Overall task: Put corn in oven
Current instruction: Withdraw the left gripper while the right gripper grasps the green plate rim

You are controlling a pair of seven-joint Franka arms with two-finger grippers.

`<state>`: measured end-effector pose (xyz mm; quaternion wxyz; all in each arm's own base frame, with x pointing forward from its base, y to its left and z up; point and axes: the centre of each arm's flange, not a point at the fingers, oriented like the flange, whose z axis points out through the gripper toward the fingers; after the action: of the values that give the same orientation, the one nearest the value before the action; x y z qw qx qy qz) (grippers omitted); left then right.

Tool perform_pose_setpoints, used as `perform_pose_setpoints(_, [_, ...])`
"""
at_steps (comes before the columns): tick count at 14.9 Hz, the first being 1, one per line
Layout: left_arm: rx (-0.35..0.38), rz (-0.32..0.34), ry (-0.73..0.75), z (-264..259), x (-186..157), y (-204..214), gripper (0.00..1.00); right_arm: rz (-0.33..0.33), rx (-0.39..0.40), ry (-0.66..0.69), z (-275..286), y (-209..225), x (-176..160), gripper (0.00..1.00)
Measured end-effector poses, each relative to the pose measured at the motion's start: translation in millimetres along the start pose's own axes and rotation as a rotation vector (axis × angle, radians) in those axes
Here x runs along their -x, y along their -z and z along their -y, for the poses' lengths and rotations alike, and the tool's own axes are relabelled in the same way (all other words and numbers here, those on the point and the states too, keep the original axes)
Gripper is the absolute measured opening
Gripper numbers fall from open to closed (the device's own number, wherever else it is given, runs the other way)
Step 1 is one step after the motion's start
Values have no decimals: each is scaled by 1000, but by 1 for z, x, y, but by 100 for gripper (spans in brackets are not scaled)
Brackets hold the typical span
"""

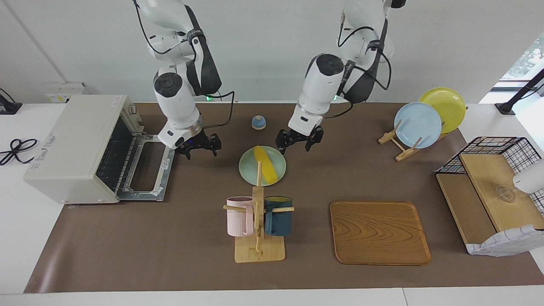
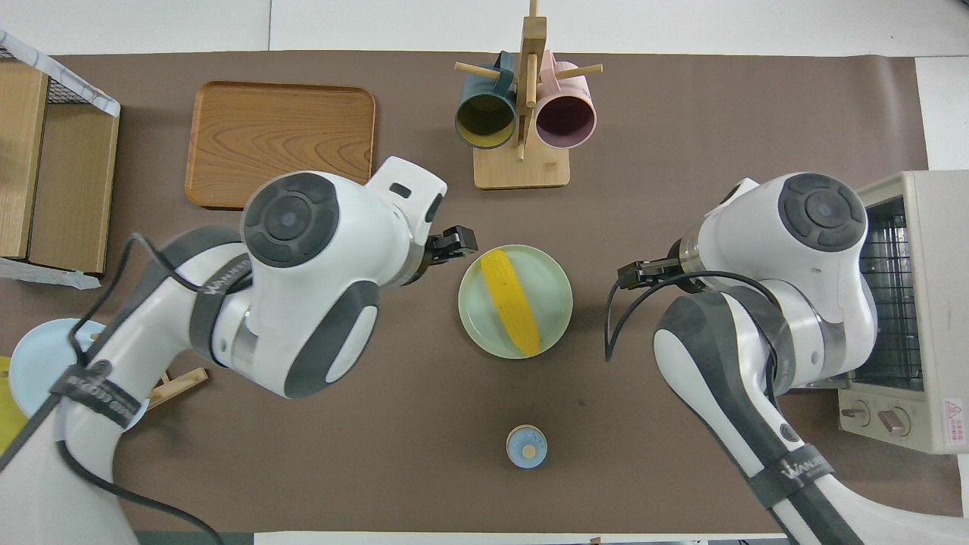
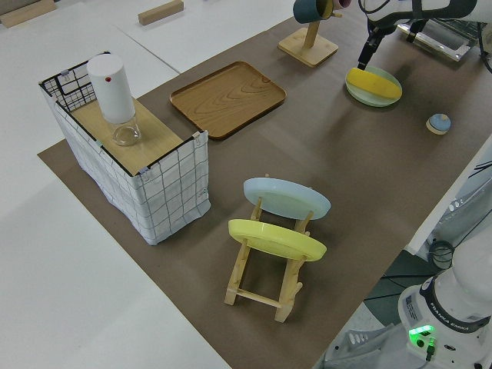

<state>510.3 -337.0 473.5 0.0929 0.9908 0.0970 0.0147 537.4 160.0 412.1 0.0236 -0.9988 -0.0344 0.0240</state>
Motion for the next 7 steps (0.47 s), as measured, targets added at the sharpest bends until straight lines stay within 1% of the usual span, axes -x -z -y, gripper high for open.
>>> perform_pose_setpoints(2, [-8, -3, 9, 40, -30, 42, 100, 4, 7, -4, 58, 21, -6, 100])
perform_pose_setpoints(4, [-15, -5, 5, 85, -56, 79, 100, 16, 54, -6, 126, 27, -8, 100])
perform_pose_setpoints(5, [-19, -4, -4, 106, -64, 94, 100, 16, 86, -19, 166, 24, -9, 100])
perform_pose_setpoints(7, [-34, 2, -23, 140, -72, 114, 100, 2, 123, -51, 245, -5, -7, 100])
